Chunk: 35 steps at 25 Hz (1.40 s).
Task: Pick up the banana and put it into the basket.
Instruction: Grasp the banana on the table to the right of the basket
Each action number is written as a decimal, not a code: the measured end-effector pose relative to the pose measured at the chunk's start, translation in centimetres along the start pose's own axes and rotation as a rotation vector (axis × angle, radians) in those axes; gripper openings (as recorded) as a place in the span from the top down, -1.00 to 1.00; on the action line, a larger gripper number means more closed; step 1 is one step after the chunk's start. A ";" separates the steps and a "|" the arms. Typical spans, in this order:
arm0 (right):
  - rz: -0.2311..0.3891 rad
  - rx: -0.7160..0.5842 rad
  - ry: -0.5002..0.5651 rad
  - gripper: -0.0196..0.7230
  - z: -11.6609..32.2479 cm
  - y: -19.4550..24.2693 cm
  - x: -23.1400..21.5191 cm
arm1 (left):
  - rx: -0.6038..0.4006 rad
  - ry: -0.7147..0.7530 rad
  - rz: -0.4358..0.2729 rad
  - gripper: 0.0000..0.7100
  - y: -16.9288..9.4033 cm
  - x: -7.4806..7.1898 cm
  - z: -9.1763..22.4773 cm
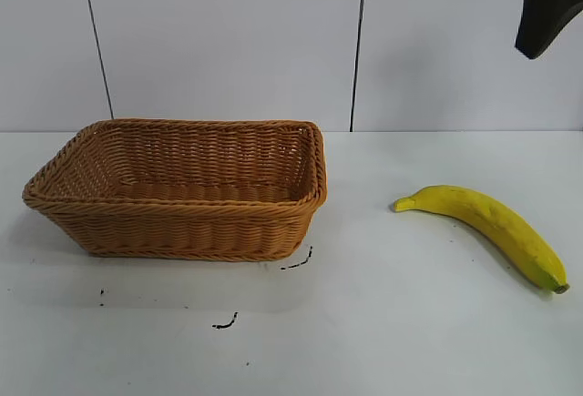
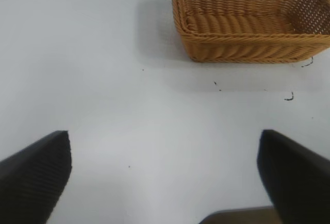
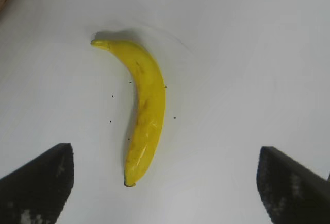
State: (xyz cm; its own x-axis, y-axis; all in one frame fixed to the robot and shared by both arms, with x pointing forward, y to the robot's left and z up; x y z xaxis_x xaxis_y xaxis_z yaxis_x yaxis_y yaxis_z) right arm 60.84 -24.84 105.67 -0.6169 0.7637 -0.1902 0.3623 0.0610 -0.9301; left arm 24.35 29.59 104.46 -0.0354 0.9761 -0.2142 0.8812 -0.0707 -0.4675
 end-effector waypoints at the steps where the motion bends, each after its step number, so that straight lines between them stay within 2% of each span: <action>1: -0.006 0.013 0.013 -0.91 0.2 0.4 -0.2 | 0.000 0.000 0.000 -0.96 0.0 0.0 0.0; 9: -0.047 0.101 0.054 -0.91 0.9 6.0 -1.5 | 0.000 0.000 0.000 -0.96 0.0 0.0 0.0; 23: -0.134 0.255 0.071 -0.91 2.6 16.8 -0.7 | 0.000 0.000 0.000 -0.96 0.0 0.0 0.0; 30: -0.138 0.266 0.090 -0.90 3.0 18.7 -0.5 | 0.000 0.000 0.000 -0.96 0.0 0.0 0.0; 32: -0.136 0.264 0.093 -0.81 2.9 18.7 -0.5 | 0.000 0.000 0.000 -0.96 0.0 0.0 0.0; 35: -0.135 0.264 0.102 -0.54 2.9 18.7 -0.5 | 0.000 0.000 0.000 -0.96 0.0 0.0 0.0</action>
State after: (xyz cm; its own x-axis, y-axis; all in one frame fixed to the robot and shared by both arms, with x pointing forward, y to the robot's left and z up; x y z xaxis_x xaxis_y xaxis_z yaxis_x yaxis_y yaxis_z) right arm 65.92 -25.98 87.46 -0.5689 0.8214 -0.0396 0.0801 0.0074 -0.9968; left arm 24.35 29.59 104.46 -0.0353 0.9761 -0.2144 0.8812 -0.0708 -0.4675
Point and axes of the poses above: a point on each arm's last joint axis where the gripper is mounted, y pointing out along that axis toward the gripper, x along the wrist's bending axis when the last joint is at zero, z = x × y, the point moved 1 cm from there along y, pointing out along that axis toward the gripper, and after that the axes turned 14 degrees about -y, right-handed, at the moved point
